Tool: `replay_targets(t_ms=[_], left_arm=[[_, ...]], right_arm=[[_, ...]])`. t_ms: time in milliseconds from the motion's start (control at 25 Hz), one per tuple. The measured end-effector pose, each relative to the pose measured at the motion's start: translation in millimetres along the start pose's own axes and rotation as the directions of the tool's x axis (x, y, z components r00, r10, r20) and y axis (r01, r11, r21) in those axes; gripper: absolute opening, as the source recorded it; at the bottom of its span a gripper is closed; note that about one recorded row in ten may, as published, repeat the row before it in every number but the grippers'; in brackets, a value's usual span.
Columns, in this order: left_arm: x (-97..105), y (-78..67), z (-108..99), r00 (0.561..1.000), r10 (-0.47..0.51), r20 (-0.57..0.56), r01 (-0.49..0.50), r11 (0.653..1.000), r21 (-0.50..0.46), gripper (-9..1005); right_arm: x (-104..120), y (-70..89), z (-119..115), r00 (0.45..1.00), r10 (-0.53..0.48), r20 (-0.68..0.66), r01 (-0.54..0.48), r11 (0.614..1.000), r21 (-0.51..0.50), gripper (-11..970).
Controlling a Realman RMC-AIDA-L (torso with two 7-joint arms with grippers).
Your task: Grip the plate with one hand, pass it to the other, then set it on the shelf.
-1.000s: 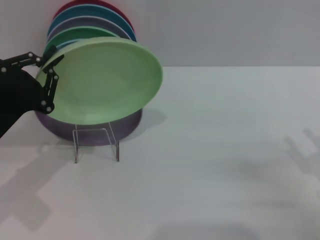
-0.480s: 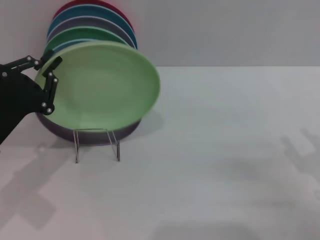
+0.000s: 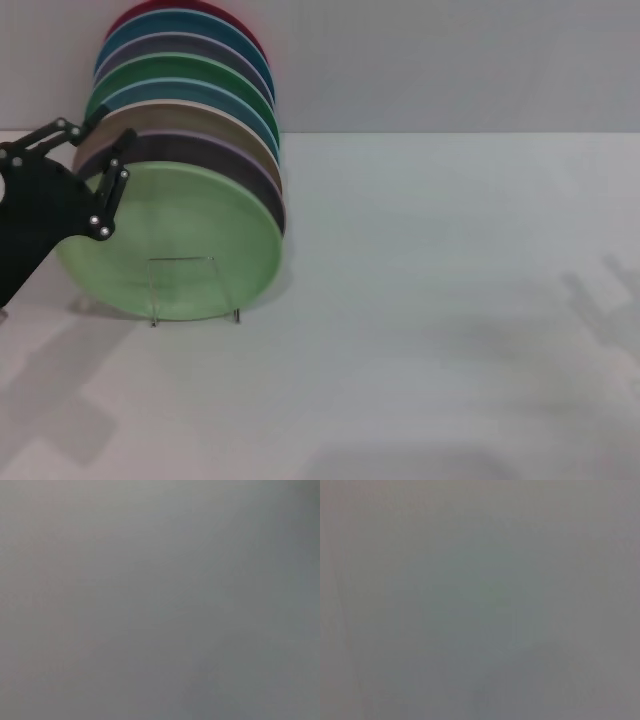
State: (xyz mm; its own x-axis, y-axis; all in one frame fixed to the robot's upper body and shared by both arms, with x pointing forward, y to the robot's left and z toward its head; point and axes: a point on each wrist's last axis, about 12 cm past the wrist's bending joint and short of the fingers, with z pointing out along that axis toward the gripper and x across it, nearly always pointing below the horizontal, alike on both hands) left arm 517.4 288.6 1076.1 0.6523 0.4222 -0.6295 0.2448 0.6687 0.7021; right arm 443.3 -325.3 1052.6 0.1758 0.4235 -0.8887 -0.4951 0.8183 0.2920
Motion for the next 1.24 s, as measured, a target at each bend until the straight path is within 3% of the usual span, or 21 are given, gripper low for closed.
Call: replay_targets(t_ms=[120,200,240,280,320,480,520,560,640,840,1240], left_arm=[[-7,-4.0,-10,1.000,0.009,0.006,-0.008,0.997,-0.075,247],[-14,-5.2,-23,1.000,0.019,-0.001,-0.019,0.982,-0.186,260],[-18,-4.9,-31,1.000,0.019,-0.006,-0.020,0.967,-0.253,266],[-26,-2.5,-43,1.000,0.005,-0.004,-0.006,0.931,-0.365,273],[-26,-2.5,-43,1.000,0.005,-0.004,-0.006,0.931,-0.365,316],[-26,6.4,-68,0.993,-0.118,-0.009,0.097,0.854,-0.512,490],[-26,6.4,-68,0.993,-0.118,-0.009,0.097,0.854,-0.512,521],[-22,7.2,-77,0.983,-0.180,-0.027,0.139,0.836,-0.531,553],[-20,6.9,-81,0.977,-0.208,-0.042,0.153,0.829,-0.538,616],[-12,4.8,-91,0.951,-0.294,-0.089,0.192,0.795,-0.575,808],[-9,-2.9,-97,0.930,-0.344,-0.131,0.216,0.798,-0.563,808]], right_arm=[[-1,0.0,0,1.000,-0.021,0.007,0.021,1.000,-0.001,732],[-1,0.1,0,0.999,-0.038,0.009,0.038,0.999,-0.002,733],[-2,0.4,-1,0.998,-0.062,0.012,0.062,0.998,-0.002,733],[-1,2.0,-2,0.992,-0.125,0.016,0.125,0.992,0.001,733],[-1,2.0,-2,0.992,-0.125,0.016,0.125,0.992,0.001,734],[6,3.1,1,0.963,-0.270,0.005,0.270,0.963,0.027,735],[6,3.1,1,0.963,-0.270,0.005,0.270,0.963,0.027,735],[11,4.1,1,0.938,-0.345,-0.012,0.346,0.938,0.030,735],[15,5.1,2,0.919,-0.394,-0.028,0.395,0.918,0.030,736],[17,4.5,5,0.915,-0.403,-0.029,0.404,0.914,0.043,737],[13,4.0,-13,0.919,-0.393,-0.027,0.394,0.914,0.096,756]])
